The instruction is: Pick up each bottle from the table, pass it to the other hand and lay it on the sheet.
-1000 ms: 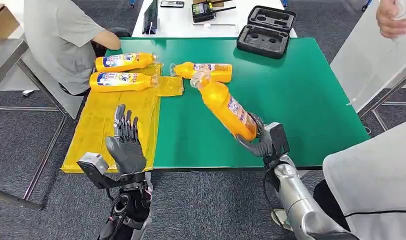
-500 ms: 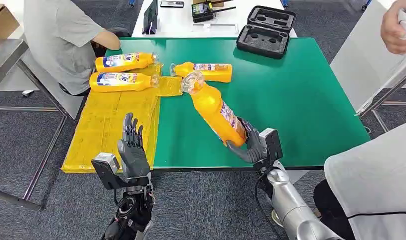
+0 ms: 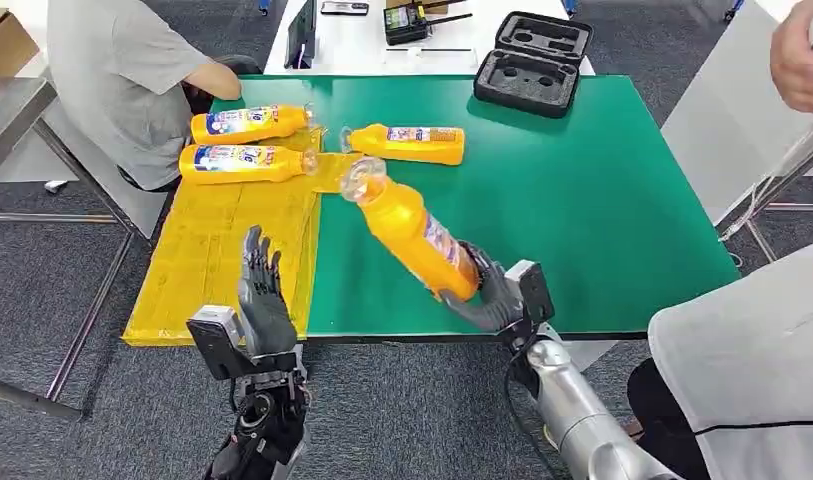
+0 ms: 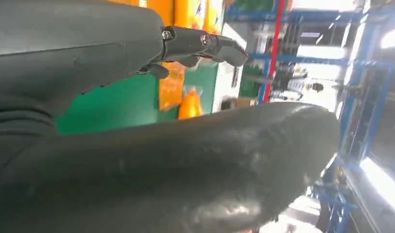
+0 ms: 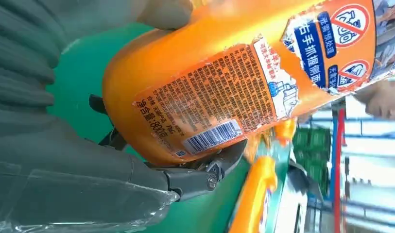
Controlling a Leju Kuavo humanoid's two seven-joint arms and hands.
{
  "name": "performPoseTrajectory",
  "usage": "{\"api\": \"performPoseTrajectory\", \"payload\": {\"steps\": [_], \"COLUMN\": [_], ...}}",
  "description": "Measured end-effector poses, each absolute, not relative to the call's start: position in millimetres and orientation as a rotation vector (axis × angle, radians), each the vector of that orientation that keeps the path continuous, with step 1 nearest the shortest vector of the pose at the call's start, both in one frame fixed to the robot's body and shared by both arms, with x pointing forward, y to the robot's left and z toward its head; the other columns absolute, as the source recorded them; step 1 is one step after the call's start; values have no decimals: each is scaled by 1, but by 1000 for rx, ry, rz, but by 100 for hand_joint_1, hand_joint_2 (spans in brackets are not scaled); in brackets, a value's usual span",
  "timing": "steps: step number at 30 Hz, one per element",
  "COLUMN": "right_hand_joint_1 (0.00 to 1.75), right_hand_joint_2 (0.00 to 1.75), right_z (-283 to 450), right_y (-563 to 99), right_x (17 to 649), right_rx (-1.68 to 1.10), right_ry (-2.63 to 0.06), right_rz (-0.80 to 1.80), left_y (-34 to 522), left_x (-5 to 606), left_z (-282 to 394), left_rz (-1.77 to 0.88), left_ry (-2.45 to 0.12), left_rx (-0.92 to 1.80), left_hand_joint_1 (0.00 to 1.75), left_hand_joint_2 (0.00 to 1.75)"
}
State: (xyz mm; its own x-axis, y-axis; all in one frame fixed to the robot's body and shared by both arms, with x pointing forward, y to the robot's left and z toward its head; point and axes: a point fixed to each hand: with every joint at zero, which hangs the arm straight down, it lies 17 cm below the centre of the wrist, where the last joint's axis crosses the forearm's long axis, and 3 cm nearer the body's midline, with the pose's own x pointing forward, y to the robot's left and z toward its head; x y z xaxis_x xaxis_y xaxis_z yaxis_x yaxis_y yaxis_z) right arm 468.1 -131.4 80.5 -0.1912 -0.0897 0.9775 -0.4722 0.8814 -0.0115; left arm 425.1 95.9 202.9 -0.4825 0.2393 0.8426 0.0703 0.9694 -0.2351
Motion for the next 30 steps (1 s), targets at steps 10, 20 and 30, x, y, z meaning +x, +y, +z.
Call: {"api": "performPoseTrajectory", "payload": {"steps": [10,20,30], "right_hand_joint_1": [175,175,175], "right_hand_joint_2": [175,175,175], "right_z": [76,78,84], "right_y": [-96,-80,-72], "right_x": [454,453,456], "right_rx": [523,557,538], "right_ry": [-1708,-1696,-1714], "right_rz": [374,359,407], "left_y": [62,19,14], "left_x": [409,389,398], "left_z": [232,231,206], "left_rz": [76,-179,-260], "left_ry": [-2188,-2284,-2235], "left_rx": [-4,60,87], "left_hand_joint_1": [0,0,0], "left_hand_joint_2": [0,0,0]}}
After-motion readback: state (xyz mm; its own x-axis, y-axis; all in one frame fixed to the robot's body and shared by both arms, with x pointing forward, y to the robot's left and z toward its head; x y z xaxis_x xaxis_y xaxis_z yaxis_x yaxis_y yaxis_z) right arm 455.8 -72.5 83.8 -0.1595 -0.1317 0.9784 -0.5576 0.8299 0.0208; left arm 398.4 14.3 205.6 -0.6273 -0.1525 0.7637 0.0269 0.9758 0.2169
